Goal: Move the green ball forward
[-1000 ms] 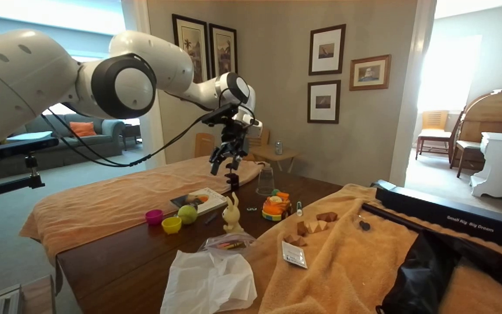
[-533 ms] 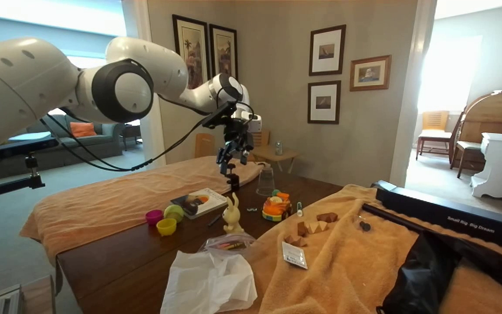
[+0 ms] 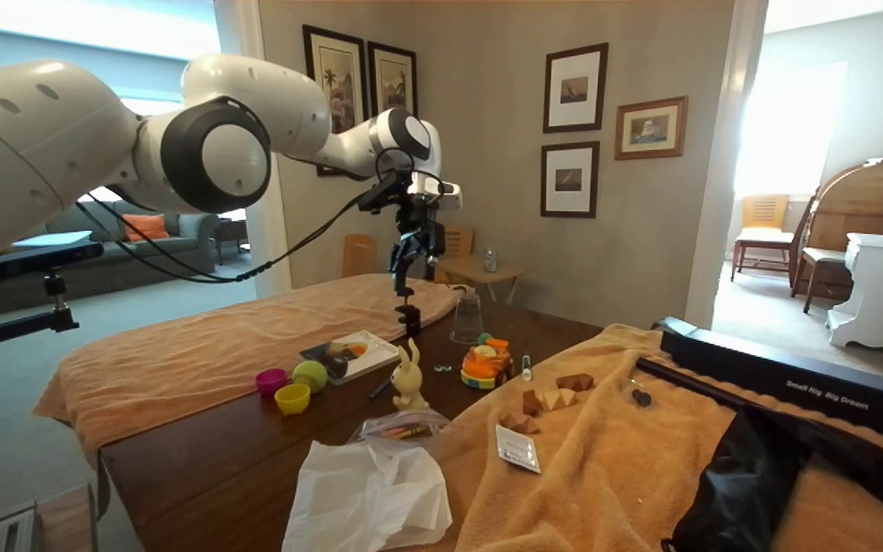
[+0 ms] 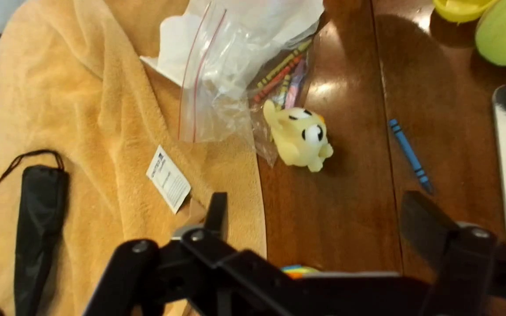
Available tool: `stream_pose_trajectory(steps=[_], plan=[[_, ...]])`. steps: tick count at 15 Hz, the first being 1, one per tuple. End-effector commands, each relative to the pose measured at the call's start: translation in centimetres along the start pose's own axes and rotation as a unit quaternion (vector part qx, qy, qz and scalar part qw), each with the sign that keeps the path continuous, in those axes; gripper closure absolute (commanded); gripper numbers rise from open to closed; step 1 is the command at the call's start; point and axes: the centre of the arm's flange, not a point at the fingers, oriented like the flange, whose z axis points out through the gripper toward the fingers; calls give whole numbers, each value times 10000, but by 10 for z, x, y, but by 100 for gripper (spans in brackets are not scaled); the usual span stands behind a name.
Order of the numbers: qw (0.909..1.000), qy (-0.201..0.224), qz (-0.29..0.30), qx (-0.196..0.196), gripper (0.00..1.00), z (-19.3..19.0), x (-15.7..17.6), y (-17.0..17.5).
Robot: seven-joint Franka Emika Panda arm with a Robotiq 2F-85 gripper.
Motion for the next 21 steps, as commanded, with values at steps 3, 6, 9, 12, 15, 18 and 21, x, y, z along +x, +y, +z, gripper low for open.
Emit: stream_pose_trajectory(steps=[3, 6, 9, 12, 15, 18, 21], plan=[[9994, 331, -41, -65, 0, -8, 1, -12], [9995, 297, -11, -58, 0, -5, 4, -8], [9973, 700, 154, -152, 0, -3, 3, -9], [9883, 1475, 368, -133, 0, -5, 4, -12], [9802, 1915, 406, 312, 0, -11, 2, -17], [9784, 1774, 179, 1045, 0, -11, -4, -19], [9730, 1590, -76, 1668, 0, -11, -10, -15]])
